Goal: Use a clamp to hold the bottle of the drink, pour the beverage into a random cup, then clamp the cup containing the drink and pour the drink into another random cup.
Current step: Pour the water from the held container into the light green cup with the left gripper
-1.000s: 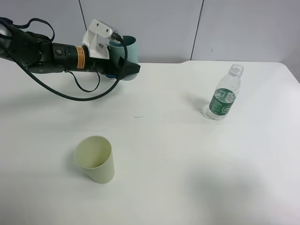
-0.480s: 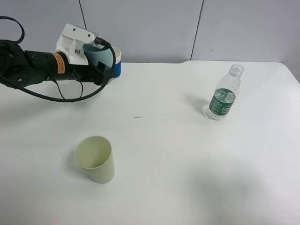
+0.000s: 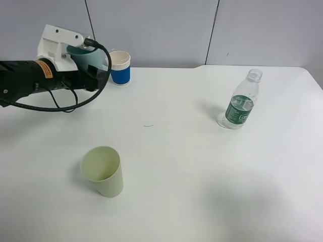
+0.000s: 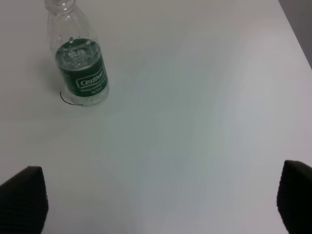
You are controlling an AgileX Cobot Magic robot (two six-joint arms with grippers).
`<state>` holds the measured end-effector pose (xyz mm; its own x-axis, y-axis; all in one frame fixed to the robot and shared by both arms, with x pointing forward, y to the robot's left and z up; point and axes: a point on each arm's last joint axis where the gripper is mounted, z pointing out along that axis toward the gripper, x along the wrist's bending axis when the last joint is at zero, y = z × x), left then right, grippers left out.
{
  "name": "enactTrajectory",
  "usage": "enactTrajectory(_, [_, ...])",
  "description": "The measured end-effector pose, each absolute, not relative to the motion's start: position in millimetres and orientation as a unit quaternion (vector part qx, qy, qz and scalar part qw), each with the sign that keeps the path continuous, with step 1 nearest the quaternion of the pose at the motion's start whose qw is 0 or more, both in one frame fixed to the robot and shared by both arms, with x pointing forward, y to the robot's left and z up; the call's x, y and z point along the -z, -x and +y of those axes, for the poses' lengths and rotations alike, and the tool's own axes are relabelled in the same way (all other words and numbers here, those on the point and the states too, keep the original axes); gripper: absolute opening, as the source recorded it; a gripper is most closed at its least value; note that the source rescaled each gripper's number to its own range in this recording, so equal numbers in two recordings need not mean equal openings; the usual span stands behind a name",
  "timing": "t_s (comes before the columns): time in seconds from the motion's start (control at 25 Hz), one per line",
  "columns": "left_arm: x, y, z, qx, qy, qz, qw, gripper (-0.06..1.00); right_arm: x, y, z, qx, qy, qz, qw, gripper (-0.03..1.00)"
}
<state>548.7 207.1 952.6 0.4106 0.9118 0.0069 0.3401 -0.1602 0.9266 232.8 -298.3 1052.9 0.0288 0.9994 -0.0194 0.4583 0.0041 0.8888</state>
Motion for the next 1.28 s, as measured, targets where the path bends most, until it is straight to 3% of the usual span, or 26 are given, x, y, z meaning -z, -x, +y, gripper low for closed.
enactTrajectory(0.24, [-940.3,-525.8,212.8,-0.314,-0.707,0.44,0.456,0.02,-1052.9,-232.8,-298.3,-0.357,-0.609,0.599,0.379,0.94])
enactTrajectory(0.68, [-935.8,-470.8,202.9,-0.312,-0.739,0.277,0.529,0.02,-1052.9,-232.8,-298.3,-0.357,-0.609,0.599,0.379,0.94])
enactTrajectory(1.28, [-937.8,-440.8,204.0,-0.346,-0.773,0.168,0.505,0.02,-1052.9,-232.8,-298.3,-0.357,-0.609,0.599,0.379,0.94])
